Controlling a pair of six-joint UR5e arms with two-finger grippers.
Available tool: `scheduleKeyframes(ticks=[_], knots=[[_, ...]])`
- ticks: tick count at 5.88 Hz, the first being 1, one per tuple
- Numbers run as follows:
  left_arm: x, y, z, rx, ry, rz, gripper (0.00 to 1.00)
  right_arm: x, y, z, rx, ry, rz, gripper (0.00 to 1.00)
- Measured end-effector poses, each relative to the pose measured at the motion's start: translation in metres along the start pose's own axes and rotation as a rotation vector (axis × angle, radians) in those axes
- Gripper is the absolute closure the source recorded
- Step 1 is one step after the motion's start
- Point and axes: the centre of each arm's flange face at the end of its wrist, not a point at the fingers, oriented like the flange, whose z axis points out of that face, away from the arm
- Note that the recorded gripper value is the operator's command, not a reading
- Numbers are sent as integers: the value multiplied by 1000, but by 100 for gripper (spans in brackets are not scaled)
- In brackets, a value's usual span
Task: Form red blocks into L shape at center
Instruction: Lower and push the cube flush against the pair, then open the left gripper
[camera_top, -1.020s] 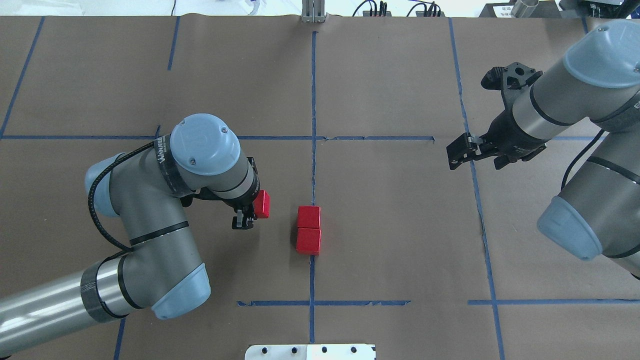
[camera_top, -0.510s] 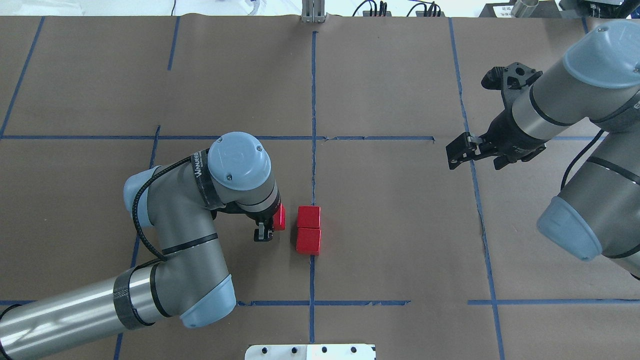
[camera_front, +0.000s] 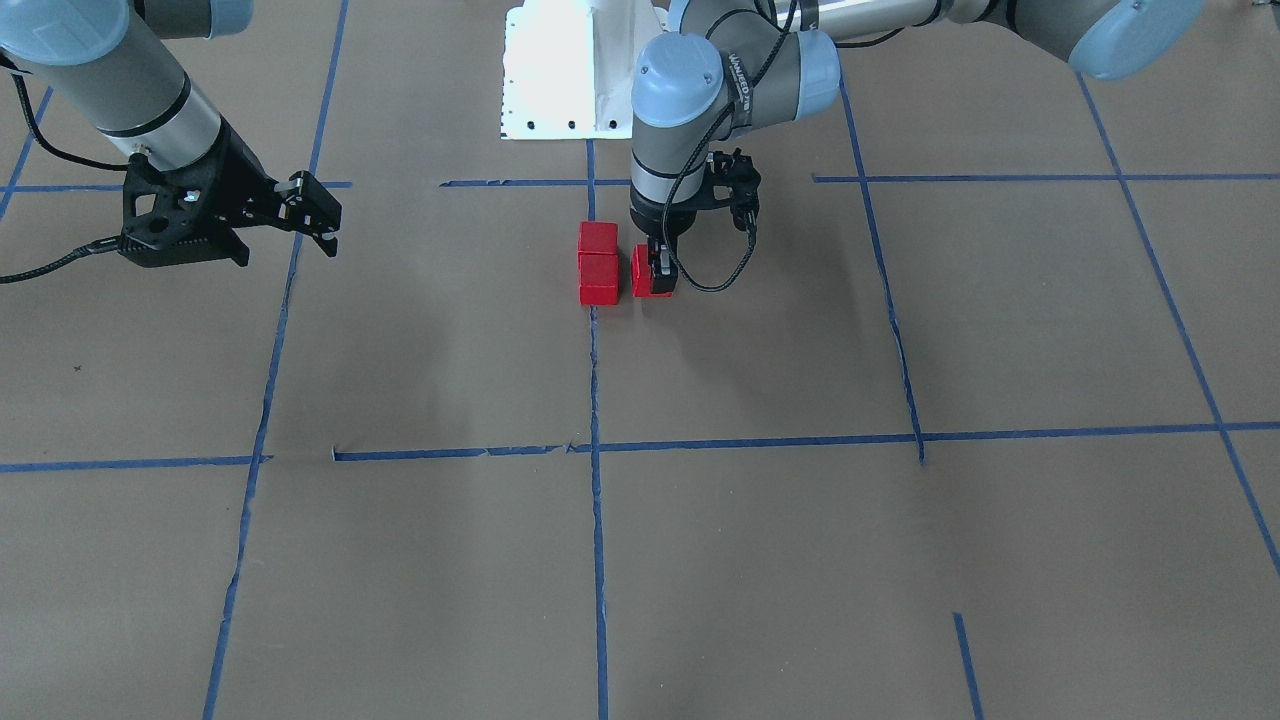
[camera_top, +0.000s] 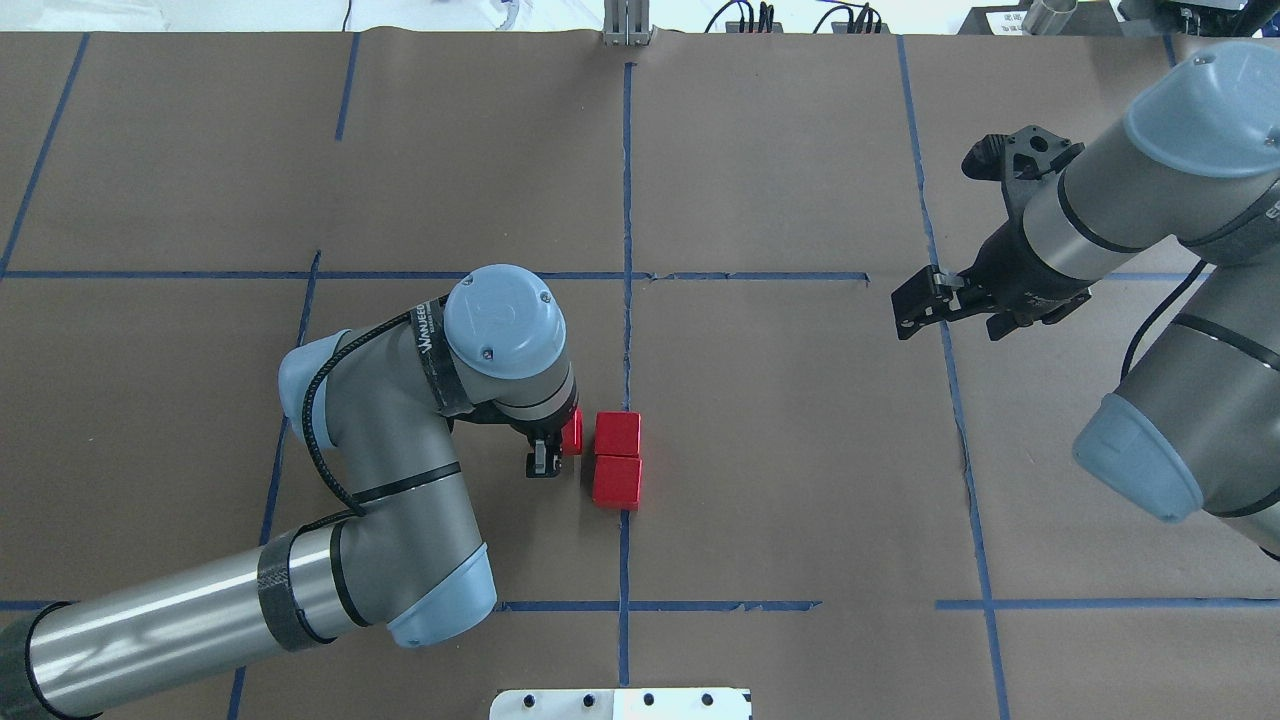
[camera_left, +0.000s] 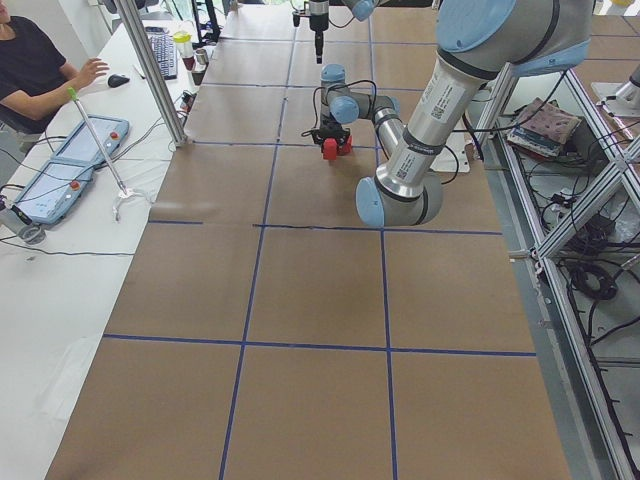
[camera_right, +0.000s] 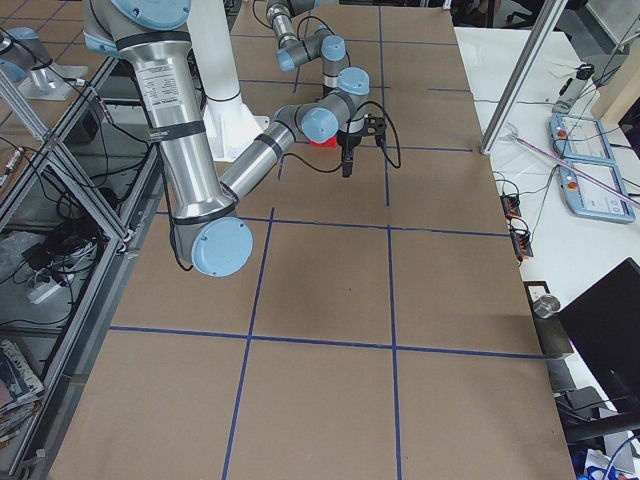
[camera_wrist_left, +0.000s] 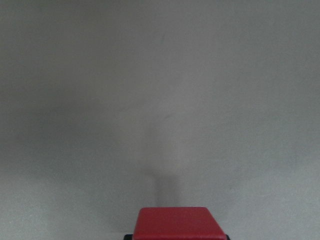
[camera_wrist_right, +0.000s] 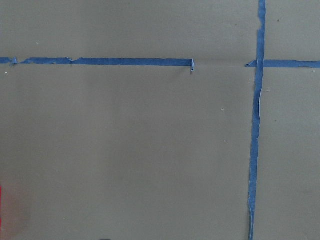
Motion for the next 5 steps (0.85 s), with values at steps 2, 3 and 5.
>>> scheduleKeyframes(ticks=[2, 3, 5], knots=[[3, 6, 6, 4, -1, -1, 98, 0, 0, 1, -1, 1, 0, 0], [2, 8, 9, 5, -3, 0, 98, 0, 0, 1, -2, 1, 0, 0], [-2, 10, 12, 7, -10, 5, 98, 1, 0, 2, -3, 2, 1, 0]])
